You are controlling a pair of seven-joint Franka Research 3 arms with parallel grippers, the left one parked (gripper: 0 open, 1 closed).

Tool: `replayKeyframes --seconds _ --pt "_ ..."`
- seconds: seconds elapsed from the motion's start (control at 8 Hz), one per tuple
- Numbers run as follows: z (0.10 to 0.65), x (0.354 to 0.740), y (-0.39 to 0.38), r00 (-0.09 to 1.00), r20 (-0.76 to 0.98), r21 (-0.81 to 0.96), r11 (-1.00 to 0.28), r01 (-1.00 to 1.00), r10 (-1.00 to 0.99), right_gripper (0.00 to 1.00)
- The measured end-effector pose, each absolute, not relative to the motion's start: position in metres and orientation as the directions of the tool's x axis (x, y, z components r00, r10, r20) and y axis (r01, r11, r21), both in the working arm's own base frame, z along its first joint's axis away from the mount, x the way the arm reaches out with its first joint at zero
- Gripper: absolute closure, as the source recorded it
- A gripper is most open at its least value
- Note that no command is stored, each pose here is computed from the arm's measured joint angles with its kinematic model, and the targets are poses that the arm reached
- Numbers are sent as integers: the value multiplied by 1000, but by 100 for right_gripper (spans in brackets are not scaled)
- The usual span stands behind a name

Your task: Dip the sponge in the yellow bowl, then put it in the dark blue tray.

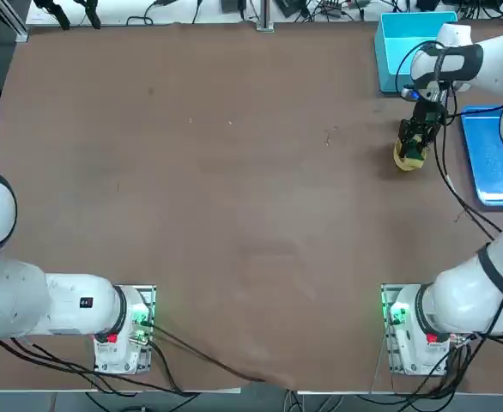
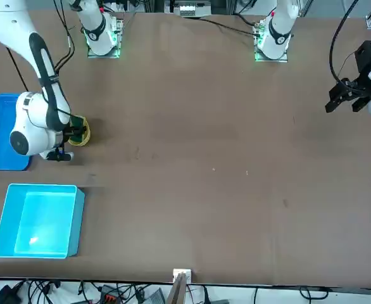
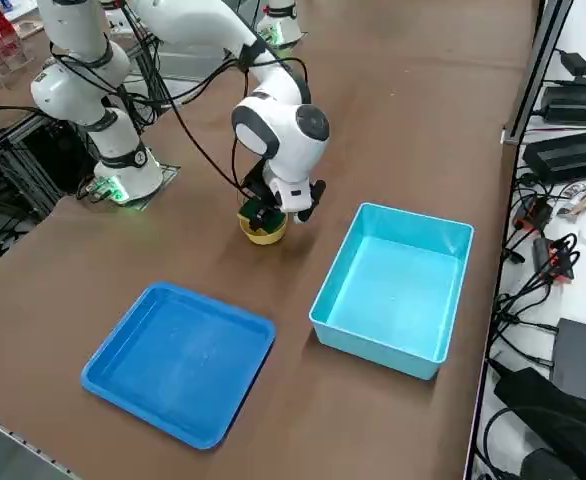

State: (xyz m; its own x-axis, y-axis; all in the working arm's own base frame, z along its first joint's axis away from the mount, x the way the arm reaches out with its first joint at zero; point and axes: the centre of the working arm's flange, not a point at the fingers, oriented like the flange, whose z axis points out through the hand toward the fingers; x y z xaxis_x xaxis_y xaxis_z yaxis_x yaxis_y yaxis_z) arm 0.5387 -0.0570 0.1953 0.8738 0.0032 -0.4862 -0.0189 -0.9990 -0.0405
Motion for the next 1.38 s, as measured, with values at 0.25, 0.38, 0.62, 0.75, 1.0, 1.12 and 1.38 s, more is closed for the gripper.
replayKeyframes --seconds 0.25,0.38,0.62,0.75,1.0,1.12,1.38 --pt "194 538 -57 873 -488 -41 -999 -19 3 41" --pt "192 538 -57 871 -491 -41 -999 -19 3 41" --pt "186 538 -57 870 -494 -40 -999 -19 3 41" --pt "181 537 -57 869 -494 -40 -999 -19 3 41" --pt "178 538 -57 869 -495 -40 -999 -18 4 41" --pt "178 538 -57 869 -495 -40 -999 -18 4 41" --pt "174 537 -56 868 -496 -40 -999 -17 5 41"
